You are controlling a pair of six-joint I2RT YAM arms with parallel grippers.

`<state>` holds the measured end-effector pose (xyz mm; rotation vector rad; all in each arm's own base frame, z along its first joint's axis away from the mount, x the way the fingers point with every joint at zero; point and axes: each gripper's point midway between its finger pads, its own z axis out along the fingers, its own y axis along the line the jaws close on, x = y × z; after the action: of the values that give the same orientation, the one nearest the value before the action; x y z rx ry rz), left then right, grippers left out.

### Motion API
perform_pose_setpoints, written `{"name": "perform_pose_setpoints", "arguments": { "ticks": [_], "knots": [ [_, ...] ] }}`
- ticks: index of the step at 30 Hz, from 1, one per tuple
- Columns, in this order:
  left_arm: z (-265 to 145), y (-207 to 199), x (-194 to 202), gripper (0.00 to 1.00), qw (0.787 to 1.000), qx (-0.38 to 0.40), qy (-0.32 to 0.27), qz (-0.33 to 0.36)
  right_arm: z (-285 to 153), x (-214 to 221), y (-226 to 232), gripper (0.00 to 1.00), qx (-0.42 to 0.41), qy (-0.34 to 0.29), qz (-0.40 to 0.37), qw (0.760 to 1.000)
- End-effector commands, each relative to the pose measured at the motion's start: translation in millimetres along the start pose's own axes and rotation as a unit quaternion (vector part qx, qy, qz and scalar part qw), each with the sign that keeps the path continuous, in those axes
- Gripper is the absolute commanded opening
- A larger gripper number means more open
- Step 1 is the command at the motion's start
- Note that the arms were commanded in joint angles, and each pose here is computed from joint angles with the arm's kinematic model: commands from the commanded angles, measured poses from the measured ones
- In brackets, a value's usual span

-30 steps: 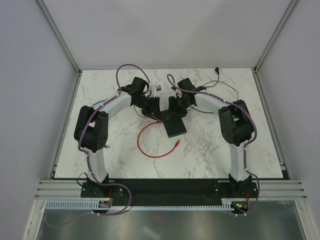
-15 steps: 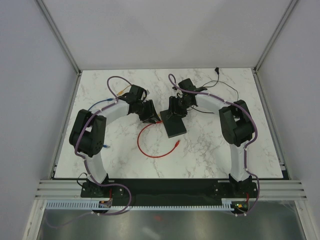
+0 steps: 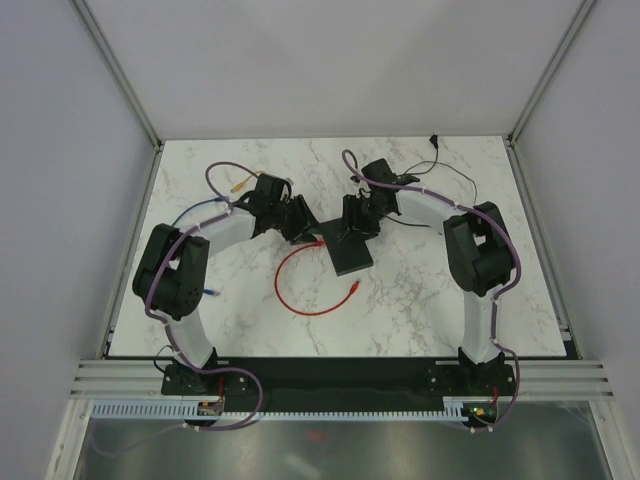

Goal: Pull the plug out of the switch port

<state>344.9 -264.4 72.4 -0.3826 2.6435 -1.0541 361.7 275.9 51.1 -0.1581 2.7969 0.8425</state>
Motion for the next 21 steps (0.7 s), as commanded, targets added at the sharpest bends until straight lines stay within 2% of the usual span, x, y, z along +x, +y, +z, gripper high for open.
{"name": "perform_pose_setpoints", "arguments": {
  "ticks": [1, 2, 3, 4, 10, 13, 21],
  "knots": [
    [-8, -39, -22, 0.48, 0.998, 0.053, -0.028, 0.033, -19, -3, -9, 0.54, 0.017, -0.013, 0.004, 1.000],
    [-6, -33, -18, 0.48, 0.998, 0.047, -0.023, 0.029, -21, -6, -12, 0.54, 0.018, -0.016, 0.007, 1.000],
    [-8, -31, 0, 0.53, 0.997, 0.061, 0.017, 0.052, -22, -7, -14, 0.54, 0.019, -0.019, 0.010, 1.000],
    [-9, -38, -2, 0.53, 0.998, 0.069, 0.013, 0.005, -25, -10, -18, 0.54, 0.023, -0.023, 0.017, 0.999],
    [-16, -31, -9, 0.51, 0.994, 0.056, -0.043, -0.081, -30, -19, -27, 0.55, 0.039, -0.038, 0.021, 0.998],
    [-10, -23, -6, 0.51, 0.992, 0.049, -0.041, -0.111, -29, -20, -31, 0.58, 0.050, -0.043, 0.017, 0.998],
    [-7, 0, 4, 0.52, 0.983, 0.016, -0.053, -0.172, -19, 3, -37, 0.58, 0.026, -0.012, 0.040, 0.999]
  ]
}}
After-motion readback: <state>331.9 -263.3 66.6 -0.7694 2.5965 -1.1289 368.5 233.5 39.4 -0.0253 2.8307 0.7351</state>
